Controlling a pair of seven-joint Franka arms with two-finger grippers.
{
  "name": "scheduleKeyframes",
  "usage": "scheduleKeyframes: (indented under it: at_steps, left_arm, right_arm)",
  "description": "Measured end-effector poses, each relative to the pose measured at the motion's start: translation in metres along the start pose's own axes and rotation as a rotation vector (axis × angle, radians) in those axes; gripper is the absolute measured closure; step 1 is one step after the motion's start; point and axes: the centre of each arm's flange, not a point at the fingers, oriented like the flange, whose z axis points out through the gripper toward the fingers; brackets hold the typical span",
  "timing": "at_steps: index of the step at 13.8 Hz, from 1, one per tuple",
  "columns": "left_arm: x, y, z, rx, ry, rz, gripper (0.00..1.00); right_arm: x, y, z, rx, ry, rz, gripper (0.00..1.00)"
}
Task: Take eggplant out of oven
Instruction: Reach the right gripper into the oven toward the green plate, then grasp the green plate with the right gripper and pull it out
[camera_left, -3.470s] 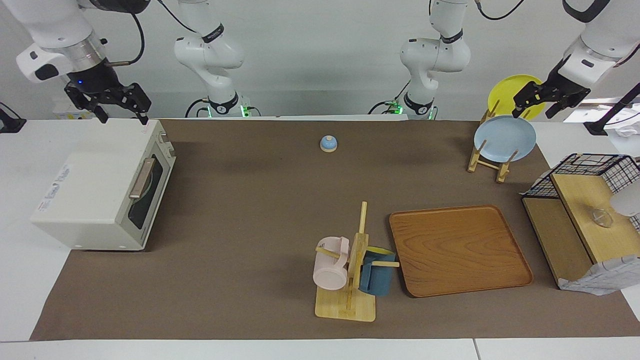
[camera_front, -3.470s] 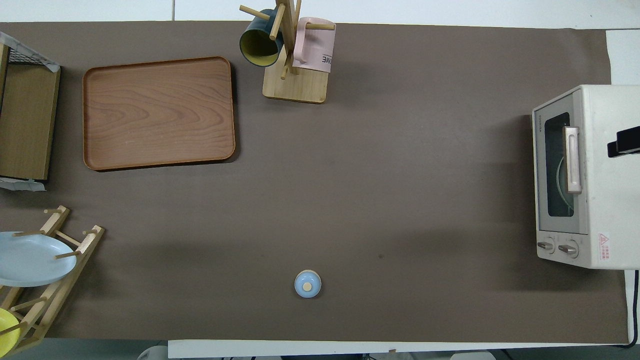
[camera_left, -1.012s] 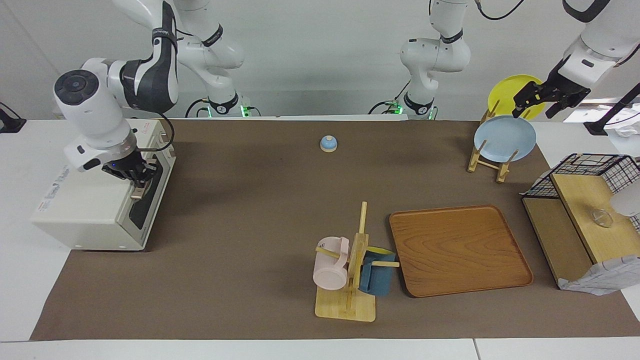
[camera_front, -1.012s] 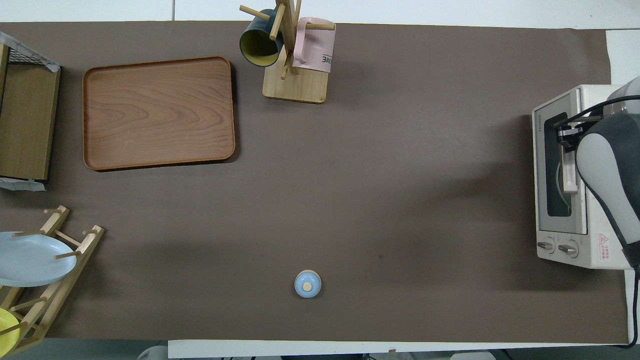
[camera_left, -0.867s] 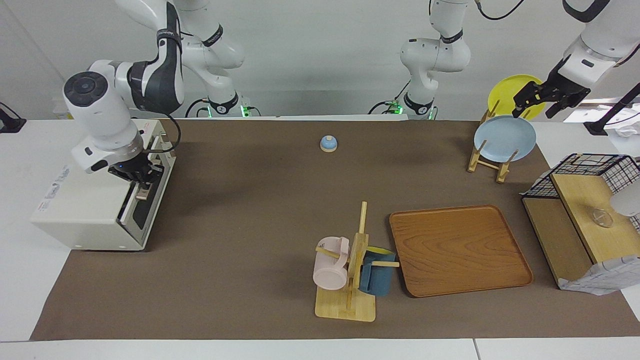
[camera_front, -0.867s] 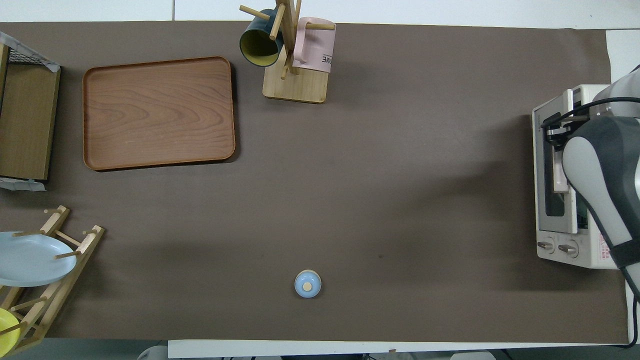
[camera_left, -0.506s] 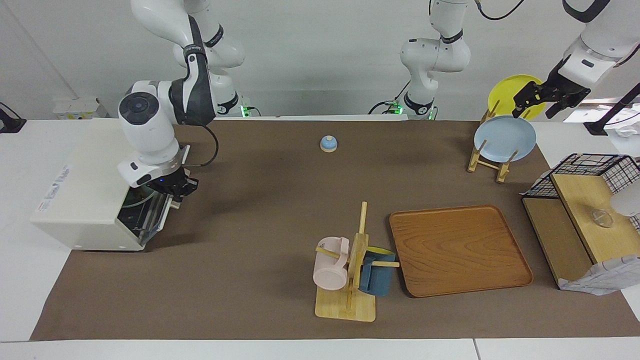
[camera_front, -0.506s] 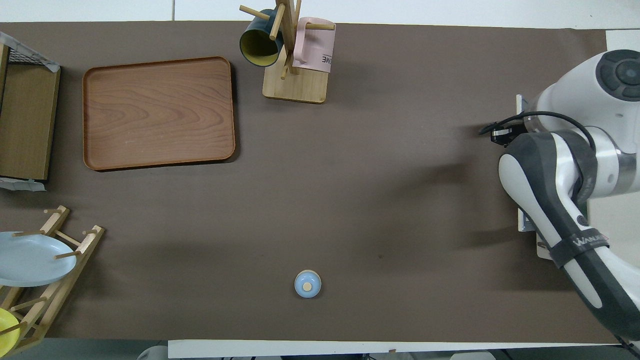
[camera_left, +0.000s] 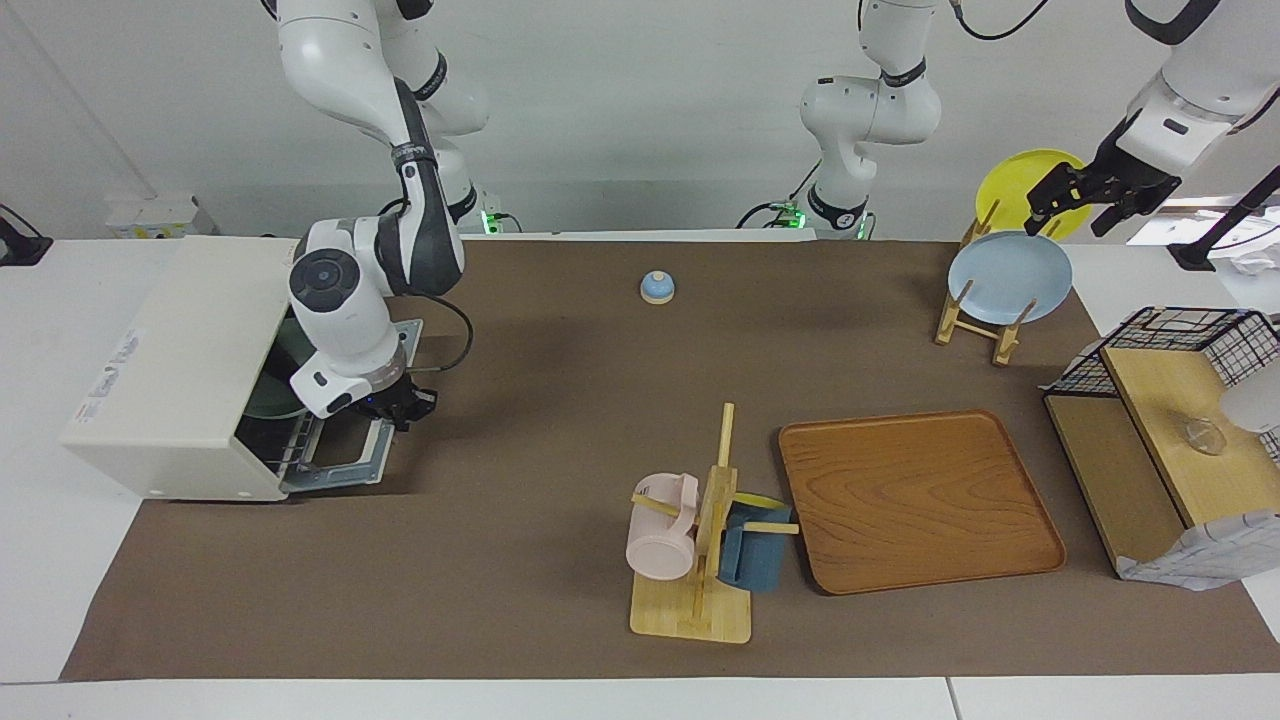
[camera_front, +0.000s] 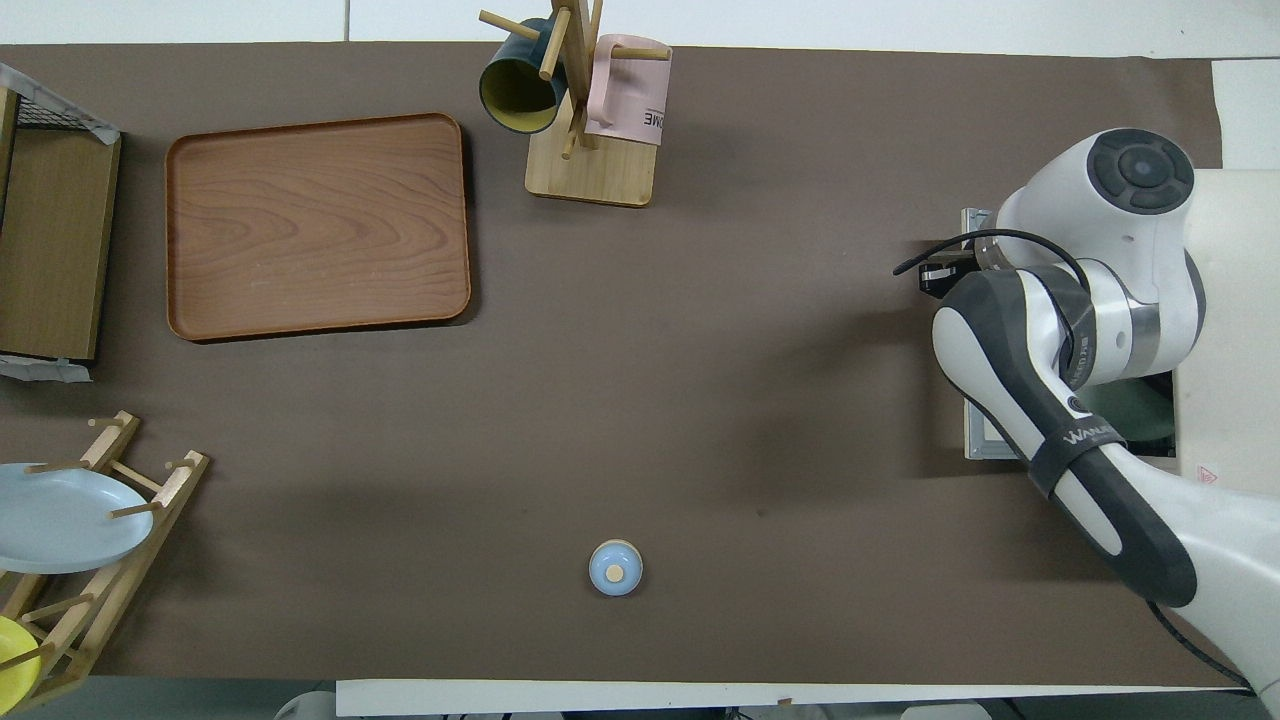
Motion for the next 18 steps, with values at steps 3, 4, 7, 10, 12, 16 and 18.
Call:
scheduleKeyframes:
  at_steps: [3, 4, 7, 10, 12, 16, 18]
  left_arm:
    - [0.0, 0.0, 0.0, 0.0, 0.0, 0.0, 0.0]
    - [0.0, 0.0, 0.0, 0.0, 0.0, 0.0, 0.0]
    - [0.0, 0.0, 0.0, 0.0, 0.0, 0.0, 0.0]
    - [0.0, 0.0, 0.0, 0.0, 0.0, 0.0, 0.0]
    - [0.0, 0.0, 0.0, 0.0, 0.0, 0.0, 0.0]
    - [0.0, 0.0, 0.0, 0.0, 0.0, 0.0, 0.0]
    - [0.0, 0.0, 0.0, 0.0, 0.0, 0.0, 0.0]
  right_arm:
    - [0.002, -0.004, 0.008, 0.012, 0.004, 0.037, 0.97]
    - [0.003, -0.01, 0.007, 0.029, 0.007, 0.052, 0.95]
    - [0.003, -0.05, -0.012, 0.078, 0.027, 0.085, 0.9]
    - [-0.001, -0.061, -0.052, 0.063, 0.012, 0.09, 0.73]
    - [-0.01, -0.031, -0.078, 0.006, -0.021, 0.107, 0.5]
    - [-0.033, 0.012, -0.082, -0.125, -0.104, 0.106, 0.49]
    - [-0.041, 0.018, -0.066, -0.168, -0.125, 0.058, 0.49]
